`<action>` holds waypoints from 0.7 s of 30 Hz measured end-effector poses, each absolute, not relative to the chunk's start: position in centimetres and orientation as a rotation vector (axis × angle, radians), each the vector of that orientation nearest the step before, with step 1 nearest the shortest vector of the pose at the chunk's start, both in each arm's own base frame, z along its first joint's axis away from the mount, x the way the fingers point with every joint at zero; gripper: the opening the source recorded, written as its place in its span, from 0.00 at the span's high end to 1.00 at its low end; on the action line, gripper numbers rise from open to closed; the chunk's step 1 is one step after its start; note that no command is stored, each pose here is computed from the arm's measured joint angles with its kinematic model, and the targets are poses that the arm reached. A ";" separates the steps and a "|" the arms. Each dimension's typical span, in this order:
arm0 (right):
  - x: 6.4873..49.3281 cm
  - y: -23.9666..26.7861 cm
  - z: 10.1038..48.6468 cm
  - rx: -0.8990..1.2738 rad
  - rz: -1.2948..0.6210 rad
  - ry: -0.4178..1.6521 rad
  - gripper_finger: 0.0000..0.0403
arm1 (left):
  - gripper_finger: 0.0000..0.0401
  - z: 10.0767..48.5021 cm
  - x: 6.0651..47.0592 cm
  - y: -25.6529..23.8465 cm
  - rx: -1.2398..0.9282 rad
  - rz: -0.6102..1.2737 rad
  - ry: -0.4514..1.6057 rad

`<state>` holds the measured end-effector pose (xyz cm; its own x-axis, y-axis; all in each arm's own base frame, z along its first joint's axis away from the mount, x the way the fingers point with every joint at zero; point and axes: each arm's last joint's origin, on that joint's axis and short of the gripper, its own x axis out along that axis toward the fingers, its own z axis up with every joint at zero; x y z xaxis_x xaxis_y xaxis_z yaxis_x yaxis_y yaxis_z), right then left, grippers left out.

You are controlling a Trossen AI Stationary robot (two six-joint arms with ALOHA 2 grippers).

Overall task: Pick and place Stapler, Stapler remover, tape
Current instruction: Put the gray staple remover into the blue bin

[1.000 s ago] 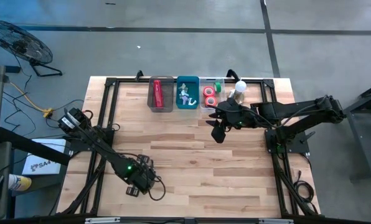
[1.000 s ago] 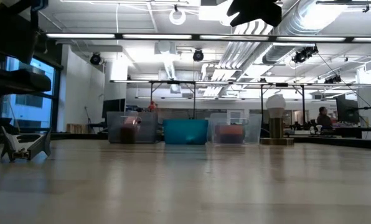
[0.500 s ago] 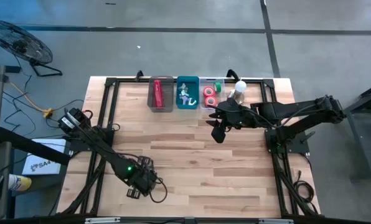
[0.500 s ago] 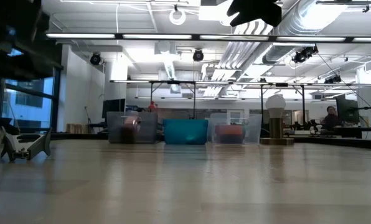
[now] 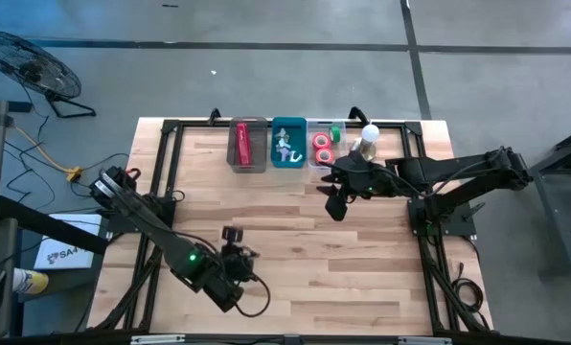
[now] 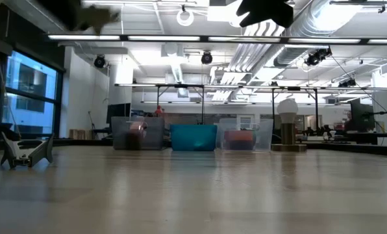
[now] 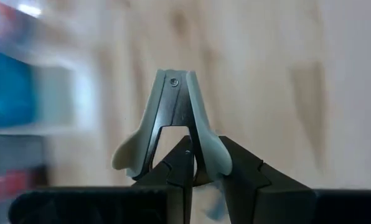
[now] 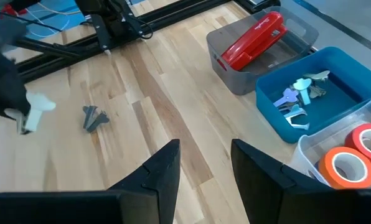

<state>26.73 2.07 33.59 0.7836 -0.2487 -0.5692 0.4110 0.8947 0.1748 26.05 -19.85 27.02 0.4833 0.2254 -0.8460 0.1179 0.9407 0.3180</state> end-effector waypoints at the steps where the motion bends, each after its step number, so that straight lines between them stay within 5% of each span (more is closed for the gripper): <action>1: 26.8 2.1 33.6 0.303 -0.355 0.566 0.67 | 0.86 27.7 26.2 -19.8 0.378 0.102 1.038; 9: 27.3 2.4 34.4 0.360 -0.255 0.492 0.67 | 0.85 32.1 27.2 -19.1 0.529 0.338 0.780; 21: 28.5 2.7 37.2 0.459 -0.130 0.200 0.67 | 0.85 35.1 30.7 -14.4 0.676 0.550 0.705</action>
<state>28.47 2.71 37.18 0.9721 -0.0799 -0.2203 0.1696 0.8887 0.4260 30.70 -14.45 35.09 0.6404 0.6562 -0.3991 -0.2275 0.6584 0.7175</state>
